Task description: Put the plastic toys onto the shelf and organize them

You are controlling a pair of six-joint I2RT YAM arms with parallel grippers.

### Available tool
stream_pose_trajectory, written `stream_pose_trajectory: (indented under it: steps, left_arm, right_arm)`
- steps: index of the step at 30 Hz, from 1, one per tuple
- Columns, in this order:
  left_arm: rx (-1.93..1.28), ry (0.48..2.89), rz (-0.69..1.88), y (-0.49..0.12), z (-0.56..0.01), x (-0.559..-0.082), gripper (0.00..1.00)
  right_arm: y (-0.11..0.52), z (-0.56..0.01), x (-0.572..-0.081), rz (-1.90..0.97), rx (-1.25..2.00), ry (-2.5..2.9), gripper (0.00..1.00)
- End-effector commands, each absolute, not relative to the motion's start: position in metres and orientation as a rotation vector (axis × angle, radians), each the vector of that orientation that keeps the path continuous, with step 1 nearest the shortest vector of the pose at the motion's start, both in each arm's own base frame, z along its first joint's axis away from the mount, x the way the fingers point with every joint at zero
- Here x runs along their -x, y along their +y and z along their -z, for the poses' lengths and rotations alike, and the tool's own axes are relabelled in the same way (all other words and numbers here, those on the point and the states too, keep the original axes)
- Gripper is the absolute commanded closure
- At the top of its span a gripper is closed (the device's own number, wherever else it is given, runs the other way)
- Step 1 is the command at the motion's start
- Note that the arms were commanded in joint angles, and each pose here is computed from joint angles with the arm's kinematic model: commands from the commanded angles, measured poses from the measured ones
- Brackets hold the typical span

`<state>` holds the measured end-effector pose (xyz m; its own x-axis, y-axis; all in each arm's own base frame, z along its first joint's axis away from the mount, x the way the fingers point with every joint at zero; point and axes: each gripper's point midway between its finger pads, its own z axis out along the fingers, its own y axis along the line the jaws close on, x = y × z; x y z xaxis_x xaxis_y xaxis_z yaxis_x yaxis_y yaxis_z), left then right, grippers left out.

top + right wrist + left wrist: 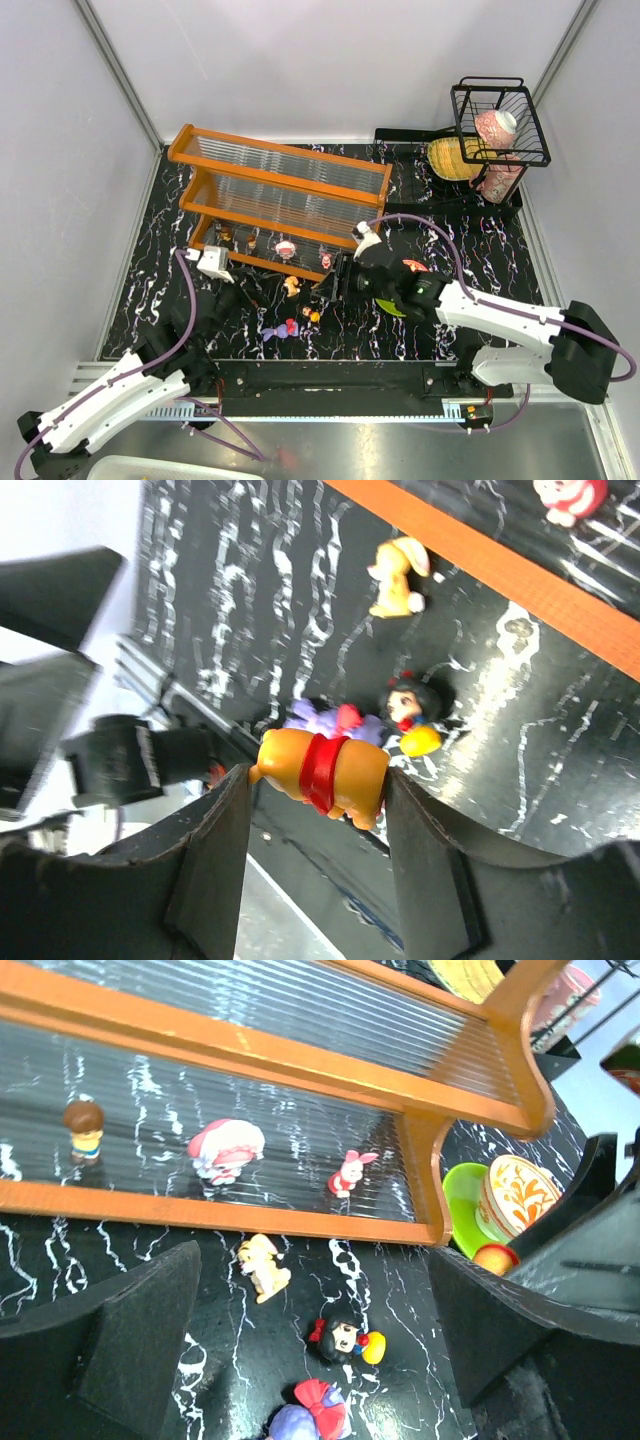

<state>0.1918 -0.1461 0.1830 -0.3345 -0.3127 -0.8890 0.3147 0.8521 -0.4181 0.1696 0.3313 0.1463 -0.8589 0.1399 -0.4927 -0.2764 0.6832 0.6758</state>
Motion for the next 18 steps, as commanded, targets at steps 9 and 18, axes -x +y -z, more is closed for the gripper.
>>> stream_pose_trajectory:
  steps: [9,18]
  left_arm:
    - [-0.188,1.528,0.809,-0.176,-0.286,-0.183,0.01]
    - [-0.364,1.456,0.926,-0.211,-0.312,-0.171,0.01]
  right_arm:
    - [0.327,-0.244,-0.204,-1.415,-0.262,2.094,0.59]
    - [0.329,-0.261,-0.205,-1.579,-0.326,2.019,0.59]
